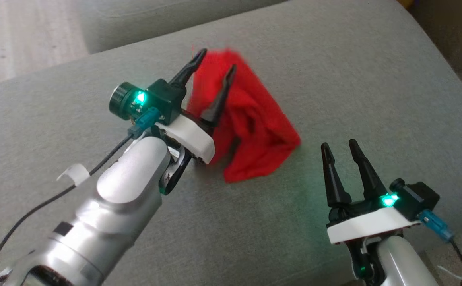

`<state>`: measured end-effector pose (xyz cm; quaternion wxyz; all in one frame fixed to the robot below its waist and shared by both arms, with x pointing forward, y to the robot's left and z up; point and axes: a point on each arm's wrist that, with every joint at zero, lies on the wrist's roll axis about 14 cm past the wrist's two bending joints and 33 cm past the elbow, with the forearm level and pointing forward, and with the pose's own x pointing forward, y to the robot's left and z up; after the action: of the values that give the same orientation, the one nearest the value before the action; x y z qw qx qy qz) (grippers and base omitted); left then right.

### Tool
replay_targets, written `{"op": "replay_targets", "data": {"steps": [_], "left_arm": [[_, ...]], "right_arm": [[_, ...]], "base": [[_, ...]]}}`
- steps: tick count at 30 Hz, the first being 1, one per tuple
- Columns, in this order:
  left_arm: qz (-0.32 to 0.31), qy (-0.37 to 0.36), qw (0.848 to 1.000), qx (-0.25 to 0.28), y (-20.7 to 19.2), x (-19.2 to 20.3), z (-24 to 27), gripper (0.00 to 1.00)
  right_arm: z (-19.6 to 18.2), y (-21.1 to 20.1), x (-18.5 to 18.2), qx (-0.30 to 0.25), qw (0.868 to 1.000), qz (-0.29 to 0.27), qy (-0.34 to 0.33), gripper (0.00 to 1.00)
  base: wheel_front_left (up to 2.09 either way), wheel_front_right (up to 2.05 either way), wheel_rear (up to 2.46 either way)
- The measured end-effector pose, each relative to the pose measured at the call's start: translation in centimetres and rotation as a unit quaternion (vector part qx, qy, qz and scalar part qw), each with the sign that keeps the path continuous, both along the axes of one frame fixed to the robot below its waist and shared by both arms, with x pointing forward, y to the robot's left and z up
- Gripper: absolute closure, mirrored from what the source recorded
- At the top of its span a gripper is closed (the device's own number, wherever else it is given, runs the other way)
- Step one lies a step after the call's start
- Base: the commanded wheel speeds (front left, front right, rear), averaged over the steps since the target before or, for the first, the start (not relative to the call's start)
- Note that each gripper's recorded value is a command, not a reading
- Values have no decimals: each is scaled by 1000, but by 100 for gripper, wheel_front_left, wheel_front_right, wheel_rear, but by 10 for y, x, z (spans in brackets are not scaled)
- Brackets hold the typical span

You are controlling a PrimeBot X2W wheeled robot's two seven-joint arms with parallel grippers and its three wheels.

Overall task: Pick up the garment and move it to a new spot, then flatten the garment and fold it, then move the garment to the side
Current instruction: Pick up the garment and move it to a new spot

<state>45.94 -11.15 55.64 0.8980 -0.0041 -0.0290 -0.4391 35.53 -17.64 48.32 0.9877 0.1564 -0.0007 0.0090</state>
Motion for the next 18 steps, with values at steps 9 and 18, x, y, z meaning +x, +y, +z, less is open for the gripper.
{"op": "replay_targets", "data": {"steps": [9, 18], "left_arm": [[36, 9, 999, -14, 19, 15, -6, 0], [153, -18, 988, -26, 127, 25, 8, 0]], "right_arm": [[-1, -3, 4, -2, 1000, -3, 1, 0], [7, 19, 20, -2, 999, 32, -16, 0]], "base": [[0, 0, 0], [0, 0, 0]]}}
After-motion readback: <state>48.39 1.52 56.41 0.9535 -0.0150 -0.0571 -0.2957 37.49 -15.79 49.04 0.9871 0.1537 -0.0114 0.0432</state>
